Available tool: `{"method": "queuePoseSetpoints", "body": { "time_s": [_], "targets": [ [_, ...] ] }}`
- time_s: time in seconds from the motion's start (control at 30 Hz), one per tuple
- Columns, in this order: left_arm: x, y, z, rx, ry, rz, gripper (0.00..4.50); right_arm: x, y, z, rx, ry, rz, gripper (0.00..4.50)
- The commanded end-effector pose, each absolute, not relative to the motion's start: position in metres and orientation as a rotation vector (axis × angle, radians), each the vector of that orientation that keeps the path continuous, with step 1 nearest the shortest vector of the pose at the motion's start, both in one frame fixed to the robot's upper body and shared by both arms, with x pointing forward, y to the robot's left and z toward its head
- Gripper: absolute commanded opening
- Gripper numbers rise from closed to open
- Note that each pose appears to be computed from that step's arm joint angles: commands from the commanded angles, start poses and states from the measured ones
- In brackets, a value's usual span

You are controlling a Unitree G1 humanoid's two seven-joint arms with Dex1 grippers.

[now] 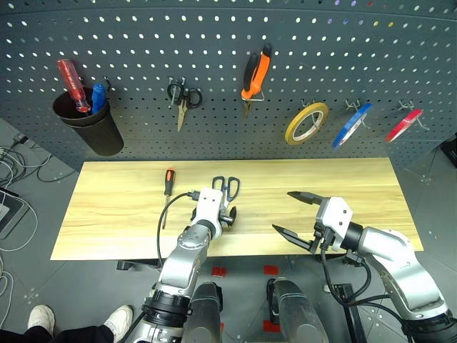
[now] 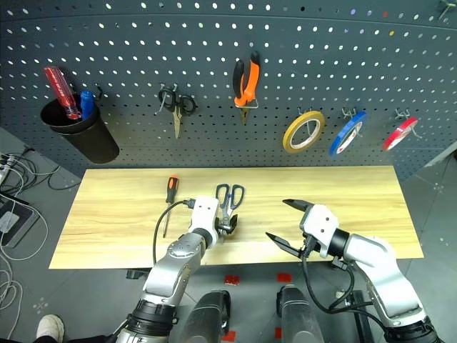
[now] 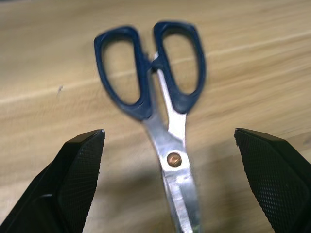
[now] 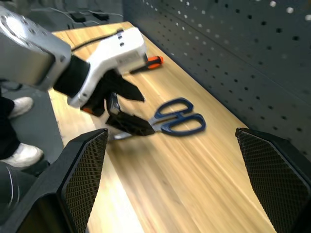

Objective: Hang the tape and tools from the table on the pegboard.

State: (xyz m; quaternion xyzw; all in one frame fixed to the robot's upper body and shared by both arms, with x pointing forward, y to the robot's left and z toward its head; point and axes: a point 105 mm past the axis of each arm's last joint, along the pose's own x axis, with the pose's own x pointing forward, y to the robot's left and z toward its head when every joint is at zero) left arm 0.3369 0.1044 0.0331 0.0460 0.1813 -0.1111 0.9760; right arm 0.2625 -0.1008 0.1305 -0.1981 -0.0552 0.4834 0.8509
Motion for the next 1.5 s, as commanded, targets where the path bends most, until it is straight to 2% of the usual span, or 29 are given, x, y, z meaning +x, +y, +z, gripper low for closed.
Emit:
{"method": "queuePoseSetpoints", "body": {
  "time_s": [0.03, 0.13, 0.23, 0.53, 0.6, 0.87, 1.07, 1.27, 1.5],
  "targets": [
    [0.336, 0.102, 0.034, 0.058, 0.363, -0.24, 4.5, 0.259, -0.095, 0.135, -0.427, -0.16, 1.046, 4.49],
    [0.339, 0.102, 0.033, 0.057, 0.363, -0.258, 4.5, 0.258, -0.096, 0.134, -0.434, -0.158, 1.057, 4.49],
    [0.341, 0.104, 0.032, 0.069, 0.371, -0.262, 3.91, 0.258, -0.095, 0.135, -0.431, -0.158, 1.061, 4.5],
    [0.345, 0.102, 0.032, 0.065, 0.369, -0.28, 1.05, 0.259, -0.096, 0.136, -0.418, -0.155, 1.046, 4.5],
    [0.345, 0.103, 0.032, 0.067, 0.367, -0.28, 0.7, 0.261, -0.097, 0.136, -0.412, -0.154, 1.03, 4.5],
    [0.343, 0.108, 0.041, 0.108, 0.334, -0.315, 0.69, 0.264, -0.093, 0.139, -0.384, -0.186, 1.02, 4.5],
    [0.328, 0.109, 0.07, 0.098, 0.215, -0.427, 0.69, 0.258, -0.091, 0.152, -0.295, -0.23, 1.024, 4.5],
    [0.305, 0.111, 0.11, 0.294, -0.011, -0.513, 0.69, 0.254, -0.088, 0.173, -0.21, -0.288, 0.998, 4.5],
    [0.288, 0.132, 0.143, 0.348, -0.19, -0.401, 0.69, 0.254, -0.088, 0.199, -0.132, -0.361, 0.929, 4.5]
  ]
}}
